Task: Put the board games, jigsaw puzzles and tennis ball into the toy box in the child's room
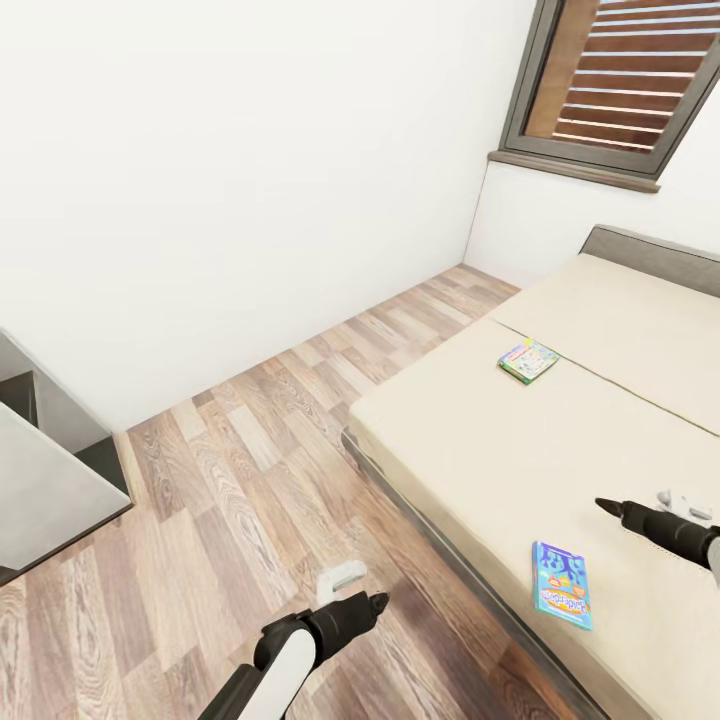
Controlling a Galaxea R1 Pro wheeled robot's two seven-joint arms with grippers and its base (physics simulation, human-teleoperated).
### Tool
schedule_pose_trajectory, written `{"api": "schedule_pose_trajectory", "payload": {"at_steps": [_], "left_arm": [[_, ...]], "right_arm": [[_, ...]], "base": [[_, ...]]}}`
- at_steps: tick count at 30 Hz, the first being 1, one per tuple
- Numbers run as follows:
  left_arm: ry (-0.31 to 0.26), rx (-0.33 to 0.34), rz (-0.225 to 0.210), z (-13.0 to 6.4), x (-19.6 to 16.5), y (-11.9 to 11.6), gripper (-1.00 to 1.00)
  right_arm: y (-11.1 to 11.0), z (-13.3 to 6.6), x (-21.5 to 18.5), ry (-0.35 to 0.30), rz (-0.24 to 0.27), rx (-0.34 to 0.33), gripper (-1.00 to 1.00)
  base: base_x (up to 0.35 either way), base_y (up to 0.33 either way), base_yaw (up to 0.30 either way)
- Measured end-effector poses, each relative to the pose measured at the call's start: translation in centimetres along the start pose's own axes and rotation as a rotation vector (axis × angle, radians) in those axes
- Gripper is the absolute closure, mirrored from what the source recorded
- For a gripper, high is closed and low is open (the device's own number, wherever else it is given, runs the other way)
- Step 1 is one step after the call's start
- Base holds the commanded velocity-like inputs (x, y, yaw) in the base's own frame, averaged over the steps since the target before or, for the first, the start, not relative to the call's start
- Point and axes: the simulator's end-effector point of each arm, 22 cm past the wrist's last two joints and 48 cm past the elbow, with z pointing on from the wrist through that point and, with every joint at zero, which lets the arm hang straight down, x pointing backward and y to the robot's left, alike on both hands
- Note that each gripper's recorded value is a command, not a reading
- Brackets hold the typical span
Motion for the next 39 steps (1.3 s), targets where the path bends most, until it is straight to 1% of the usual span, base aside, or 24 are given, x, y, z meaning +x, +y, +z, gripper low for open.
{"api": "schedule_pose_trajectory", "payload": {"at_steps": [3, 4, 5, 6, 7, 9, 10, 12, 13, 14, 15, 16, 18, 22, 24, 25, 27, 28, 30, 31, 33, 34, 36, 39], "left_arm": [[0.036, -0.029, -0.019, 1.0, 1.1, 1.6, -1.00], [0.036, -0.029, -0.019, 1.0, 1.1, 1.6, -1.00], [0.044, -0.032, -0.027, 1.2, 1.3, 2.0, -1.00], [0.052, -0.030, -0.036, 1.5, 1.4, 2.2, -1.00], [0.052, -0.029, -0.037, 1.5, 1.4, 2.2, -1.00], [0.067, -0.011, -0.058, 2.0, 1.6, 2.3, -1.00], [0.067, -0.010, -0.059, 2.0, 1.6, 2.3, -1.00], [0.086, 0.022, -0.083, 2.5, 2.0, 2.3, -1.00], [0.086, 0.023, -0.083, 2.5, 2.0, 2.3, -1.00], [0.096, 0.041, -0.094, 2.8, 2.3, 2.2, -1.00], [0.106, 0.061, -0.106, 3.0, 2.5, 2.1, -1.00], [0.126, 0.114, -0.134, 3.6, 2.8, 2.0, -1.00], [0.133, 0.144, -0.157, 4.0, 3.0, 2.1, -1.00], [0.136, 0.171, -0.173, 4.3, 3.0, 2.1, -1.00], [0.137, 0.198, -0.184, 4.4, 3.0, 2.0, -1.00], [0.137, 0.199, -0.184, 4.4, 3.0, 2.0, -1.00], [0.134, 0.227, -0.191, 4.4, 2.9, 1.7, -1.00], [0.134, 0.228, -0.191, 4.4, 2.9, 1.7, -1.00], [0.125, 0.259, -0.196, 4.3, 2.6, 1.4, -1.00], [0.125, 0.260, -0.196, 4.3, 2.6, 1.4, -1.00], [0.107, 0.294, -0.199, 4.2, 2.1, 0.9, -1.00], [0.107, 0.294, -0.199, 4.2, 2.1, 0.9, -1.00], [0.086, 0.324, -0.200, 4.1, 1.6, 0.5, -1.00], [0.070, 0.345, -0.201, 3.9, 1.3, 0.2, -1.00]], "right_arm": [[-0.2, -1.8, -1.7, -0.038, 0.015, -0.021, -1.00], [-0.2, -1.8, -1.7, -0.038, 0.015, -0.021, -1.00], [-0.2, -2.3, -2.0, -0.044, 0.019, -0.026, -1.00], [-0.2, -2.7, -2.4, -0.049, 0.021, -0.029, -1.00], [-0.2, -2.7, -2.4, -0.049, 0.021, -0.029, -1.00], [-0.1, -3.5, -3.0, -0.056, 0.022, -0.033, -1.00], [-0.1, -3.5, -3.0, -0.056, 0.022, -0.033, -1.00], [0.1, -4.2, -3.6, -0.065, 0.018, -0.036, -1.00], [0.1, -4.2, -3.6, -0.065, 0.018, -0.036, -1.00], [0.1, -4.5, -3.8, -0.070, 0.015, -0.037, -1.00], [0.2, -4.8, -4.0, -0.074, 0.011, -0.037, -1.00], [0.2, -5.6, -4.2, -0.082, -0.002, -0.035, -1.00], [0.3, -6.1, -4.3, -0.085, -0.009, -0.034, -1.00], [0.4, -6.5, -4.2, -0.080, -0.011, -0.033, -1.00], [0.5, -6.7, -4.1, -0.070, -0.008, -0.033, -1.00], [0.5, -6.7, -4.1, -0.070, -0.008, -0.033, -1.00], [0.5, -6.9, -4.0, -0.062, -0.005, -0.032, -1.00], [0.5, -6.9, -4.0, -0.062, -0.005, -0.032, -1.00], [0.5, -7.0, -3.9, -0.057, -0.003, -0.032, -1.00], [0.5, -7.0, -3.9, -0.057, -0.003, -0.032, -1.00], [0.6, -7.1, -3.8, -0.053, -0.002, -0.033, -1.00], [0.6, -7.1, -3.8, -0.053, -0.002, -0.033, -1.00], [0.7, -7.1, -3.6, -0.051, -0.001, -0.035, -1.00], [0.8, -7.1, -3.5, -0.049, 0.000, -0.036, -1.00]], "base": [[0.000, 0.000, 0.000], [0.000, 0.000, 0.000], [0.000, 0.000, 0.000], [0.000, 0.000, 0.000], [0.000, 0.000, 0.000], [0.000, 0.000, 0.000], [0.000, 0.000, 0.000], [0.000, 0.000, 0.000], [0.000, 0.000, -0.009], [0.000, 0.000, -0.032], [0.000, 0.000, -0.141], [0.000, 0.000, -0.169], [0.000, 0.000, -0.192], [0.000, 0.000, -0.225], [0.000, 0.000, -0.247], [0.000, 0.000, -0.254], [0.000, 0.000, -0.260], [0.000, 0.000, -0.265], [0.000, 0.000, -0.269], [0.000, 0.000, -0.258], [0.000, 0.000, -0.230], [0.000, 0.000, -0.188], [0.000, 0.000, -0.151], [0.000, 0.000, -0.105]]}}
